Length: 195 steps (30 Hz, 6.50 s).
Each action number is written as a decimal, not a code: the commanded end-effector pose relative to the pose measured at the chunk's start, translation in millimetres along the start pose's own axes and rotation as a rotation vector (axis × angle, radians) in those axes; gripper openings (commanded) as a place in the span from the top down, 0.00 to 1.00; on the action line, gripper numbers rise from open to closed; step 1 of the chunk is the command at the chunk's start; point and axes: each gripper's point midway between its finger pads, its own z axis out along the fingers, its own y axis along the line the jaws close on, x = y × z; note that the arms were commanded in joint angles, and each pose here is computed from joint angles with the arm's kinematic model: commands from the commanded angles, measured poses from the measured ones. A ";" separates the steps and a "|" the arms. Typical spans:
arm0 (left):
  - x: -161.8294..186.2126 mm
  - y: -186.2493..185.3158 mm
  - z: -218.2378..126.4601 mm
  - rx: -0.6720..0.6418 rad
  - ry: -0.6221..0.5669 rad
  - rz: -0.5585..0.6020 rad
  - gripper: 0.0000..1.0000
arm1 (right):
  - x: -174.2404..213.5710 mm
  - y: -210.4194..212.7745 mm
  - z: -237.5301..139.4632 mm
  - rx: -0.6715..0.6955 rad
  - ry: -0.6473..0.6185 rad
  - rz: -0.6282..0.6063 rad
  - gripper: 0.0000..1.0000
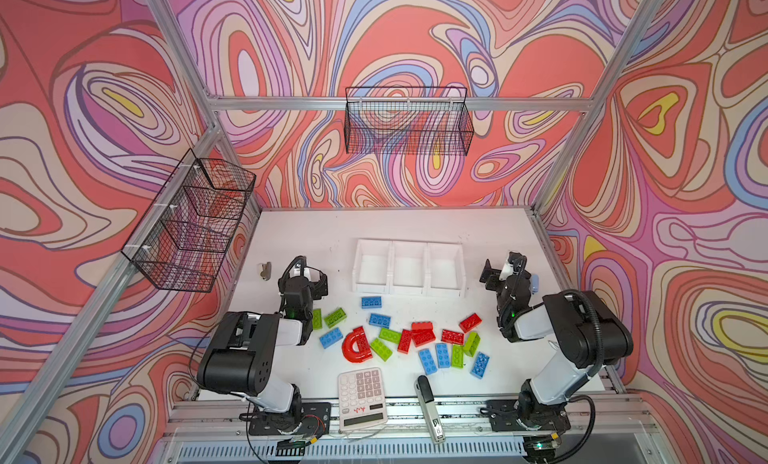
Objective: Sort the legos into containers by color
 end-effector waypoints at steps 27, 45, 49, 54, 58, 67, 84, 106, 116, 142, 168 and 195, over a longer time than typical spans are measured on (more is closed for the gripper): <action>-2.7 -0.7 1.4 0.007 -0.007 -0.010 0.00 | -0.8 1.8 2.6 -0.006 -0.001 0.000 0.02; -6.0 3.1 0.9 0.004 -0.013 -0.019 0.26 | -3.7 -0.1 2.9 -0.008 -0.008 0.003 0.17; -31.2 18.5 -11.7 -0.068 0.037 -0.041 0.29 | -24.6 -6.7 22.0 0.083 0.127 -0.006 0.20; -75.8 30.2 -21.5 -0.137 0.158 -0.137 0.34 | -46.6 17.3 20.8 0.023 0.294 0.064 0.29; -77.1 -19.8 -29.5 0.054 0.280 -0.185 0.38 | -41.6 36.4 -11.3 0.001 0.427 0.087 0.30; -69.7 -93.7 -44.8 0.267 0.384 -0.213 0.35 | -10.8 24.0 -108.0 0.071 0.712 0.294 0.29; -47.7 -142.9 -9.9 0.366 0.524 -0.308 0.34 | 69.3 33.3 -174.6 0.137 1.029 0.526 0.29; -28.1 -169.8 31.0 0.315 0.597 -0.300 0.69 | 98.7 70.0 -155.7 0.092 1.084 0.563 0.29; -28.0 -170.6 33.7 0.305 0.599 -0.336 0.82 | 110.3 76.5 -149.4 0.117 1.085 0.599 0.36; -16.5 -174.8 31.9 0.344 0.612 -0.285 0.89 | 15.0 105.4 -96.2 0.013 0.913 0.511 0.69; -12.2 -189.2 28.2 0.405 0.628 -0.268 0.90 | -2.0 210.5 52.7 -0.246 0.815 0.228 0.39; -28.5 -203.9 28.5 0.465 0.616 -0.244 0.88 | 7.0 79.0 24.1 0.014 0.842 -0.067 0.36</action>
